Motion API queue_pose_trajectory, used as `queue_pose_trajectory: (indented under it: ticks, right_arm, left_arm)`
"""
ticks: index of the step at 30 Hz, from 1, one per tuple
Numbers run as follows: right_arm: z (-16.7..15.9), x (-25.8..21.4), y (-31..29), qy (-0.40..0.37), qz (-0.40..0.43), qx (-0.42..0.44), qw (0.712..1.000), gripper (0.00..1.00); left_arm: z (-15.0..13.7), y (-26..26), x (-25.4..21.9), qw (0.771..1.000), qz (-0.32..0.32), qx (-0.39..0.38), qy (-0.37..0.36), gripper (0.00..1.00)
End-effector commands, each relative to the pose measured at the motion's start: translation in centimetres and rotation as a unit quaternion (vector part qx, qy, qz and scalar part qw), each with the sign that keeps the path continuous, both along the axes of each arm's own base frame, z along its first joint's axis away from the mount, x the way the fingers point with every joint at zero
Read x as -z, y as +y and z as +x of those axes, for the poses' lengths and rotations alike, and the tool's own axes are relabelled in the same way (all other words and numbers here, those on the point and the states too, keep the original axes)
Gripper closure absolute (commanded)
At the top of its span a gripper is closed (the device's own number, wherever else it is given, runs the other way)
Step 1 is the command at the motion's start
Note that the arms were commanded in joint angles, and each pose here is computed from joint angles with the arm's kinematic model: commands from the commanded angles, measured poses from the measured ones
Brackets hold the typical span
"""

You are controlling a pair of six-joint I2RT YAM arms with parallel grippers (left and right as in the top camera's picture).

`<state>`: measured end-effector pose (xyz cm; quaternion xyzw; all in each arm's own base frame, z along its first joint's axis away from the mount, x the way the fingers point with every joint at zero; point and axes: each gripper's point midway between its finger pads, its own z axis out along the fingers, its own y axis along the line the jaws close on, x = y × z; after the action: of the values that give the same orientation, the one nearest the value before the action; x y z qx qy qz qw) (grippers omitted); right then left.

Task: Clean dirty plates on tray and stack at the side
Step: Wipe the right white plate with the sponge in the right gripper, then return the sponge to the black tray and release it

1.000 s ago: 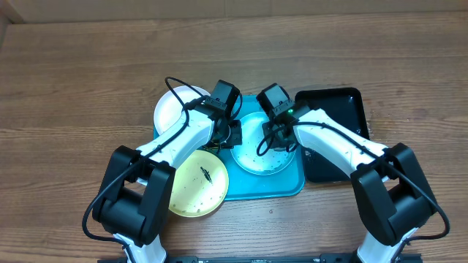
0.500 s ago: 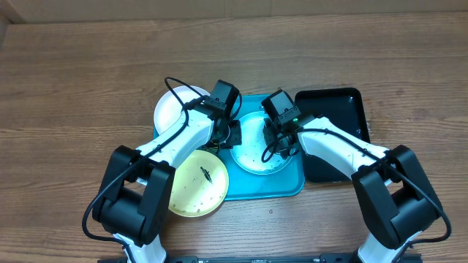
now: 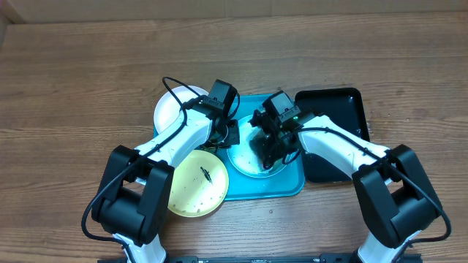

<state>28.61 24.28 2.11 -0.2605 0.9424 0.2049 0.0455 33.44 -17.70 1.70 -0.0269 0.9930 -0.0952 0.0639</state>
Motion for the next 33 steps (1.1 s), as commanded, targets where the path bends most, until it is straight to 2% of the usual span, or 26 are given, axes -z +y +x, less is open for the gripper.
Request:
queue_pose_trajectory:
  ticks: [1, 6, 10, 22, 30, 33]
  right_arm:
    - [0.8, -3.6, 3.4, 0.015, 0.108, -0.026, 0.994, 0.96]
    - [4.1, -7.0, 2.1, 0.003, 0.122, 0.006, 0.993, 0.96]
    - [5.3, -8.8, 0.1, 0.012, 0.113, 0.034, 0.993, 0.96]
    - [7.1, -9.2, -6.2, 0.026, 0.09, 0.117, 0.989, 0.96]
    - [6.7, -7.3, -15.3, 0.049, -0.045, 0.215, 0.974, 0.96]
    - [6.7, -6.3, -17.9, 0.045, -0.108, 0.259, 0.959, 0.96]
  left_arm:
    - [-0.2, -0.3, 0.3, 1.0, -0.008, -0.004, 0.007, 0.96]
    - [-0.2, -0.3, 0.3, 1.0, -0.007, -0.004, 0.007, 0.96]
    - [-0.2, -0.3, 0.3, 1.0, -0.008, -0.004, 0.008, 0.96]
    - [-0.2, -0.3, 0.3, 1.0, -0.006, -0.004, 0.008, 0.96]
    - [-0.2, -0.2, 0.3, 1.0, -0.004, -0.001, 0.005, 0.96]
    - [-0.1, -0.3, 0.3, 1.0, -0.003, 0.006, 0.002, 0.96]
